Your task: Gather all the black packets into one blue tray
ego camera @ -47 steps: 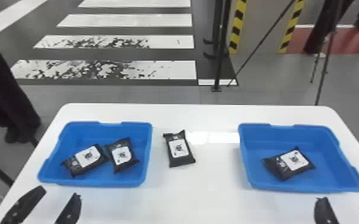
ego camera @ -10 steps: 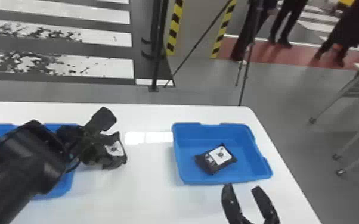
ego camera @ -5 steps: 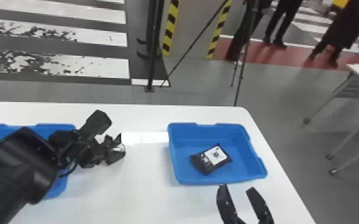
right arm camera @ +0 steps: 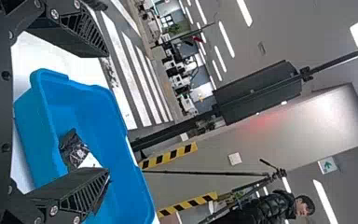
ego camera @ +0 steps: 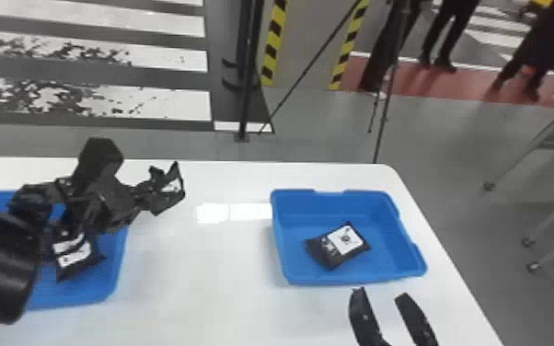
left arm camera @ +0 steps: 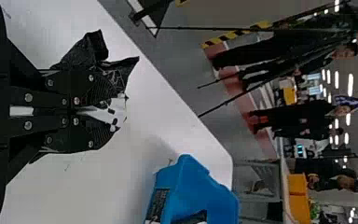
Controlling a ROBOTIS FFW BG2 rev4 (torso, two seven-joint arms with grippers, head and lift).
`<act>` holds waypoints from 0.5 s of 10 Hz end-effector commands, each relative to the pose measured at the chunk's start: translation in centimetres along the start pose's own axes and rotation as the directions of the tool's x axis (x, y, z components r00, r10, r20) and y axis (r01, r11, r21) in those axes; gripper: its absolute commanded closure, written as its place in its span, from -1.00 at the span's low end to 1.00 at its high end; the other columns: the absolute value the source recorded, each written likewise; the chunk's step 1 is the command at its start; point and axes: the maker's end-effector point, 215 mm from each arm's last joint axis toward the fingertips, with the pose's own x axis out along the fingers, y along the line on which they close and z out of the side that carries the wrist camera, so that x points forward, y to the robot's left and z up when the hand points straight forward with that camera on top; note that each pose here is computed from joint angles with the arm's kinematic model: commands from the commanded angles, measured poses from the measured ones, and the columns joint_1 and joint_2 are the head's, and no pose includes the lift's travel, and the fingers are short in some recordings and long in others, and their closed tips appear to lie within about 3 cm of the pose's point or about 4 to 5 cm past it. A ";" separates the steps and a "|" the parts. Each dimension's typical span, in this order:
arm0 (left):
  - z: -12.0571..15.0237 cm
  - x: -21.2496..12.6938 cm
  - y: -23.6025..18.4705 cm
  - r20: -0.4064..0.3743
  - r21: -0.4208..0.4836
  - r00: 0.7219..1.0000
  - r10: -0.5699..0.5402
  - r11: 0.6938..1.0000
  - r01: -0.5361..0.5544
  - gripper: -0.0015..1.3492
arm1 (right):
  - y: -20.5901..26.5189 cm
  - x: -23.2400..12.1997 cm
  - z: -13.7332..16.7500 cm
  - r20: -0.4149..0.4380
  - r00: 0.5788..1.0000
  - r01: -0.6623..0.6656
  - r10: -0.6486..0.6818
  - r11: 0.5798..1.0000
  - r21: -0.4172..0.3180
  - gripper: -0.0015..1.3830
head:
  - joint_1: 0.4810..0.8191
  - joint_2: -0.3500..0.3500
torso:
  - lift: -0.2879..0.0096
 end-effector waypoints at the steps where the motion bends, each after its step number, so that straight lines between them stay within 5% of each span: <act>1: 1.5 -5.2 2.1 0.060 0.002 0.993 0.099 0.995 -0.099 0.79 | 0.2 0.0 -0.2 -0.006 1.000 -0.004 0.004 1.000 0.001 -0.77 | 0.27 -0.67 | 0.20; 5: -6.3 -19.3 4.1 -0.018 -0.121 0.947 0.320 0.940 -0.320 0.79 | 0.7 0.1 -0.7 -0.013 1.000 -0.011 0.011 1.000 0.012 -0.77 | 0.27 -0.18 | 0.20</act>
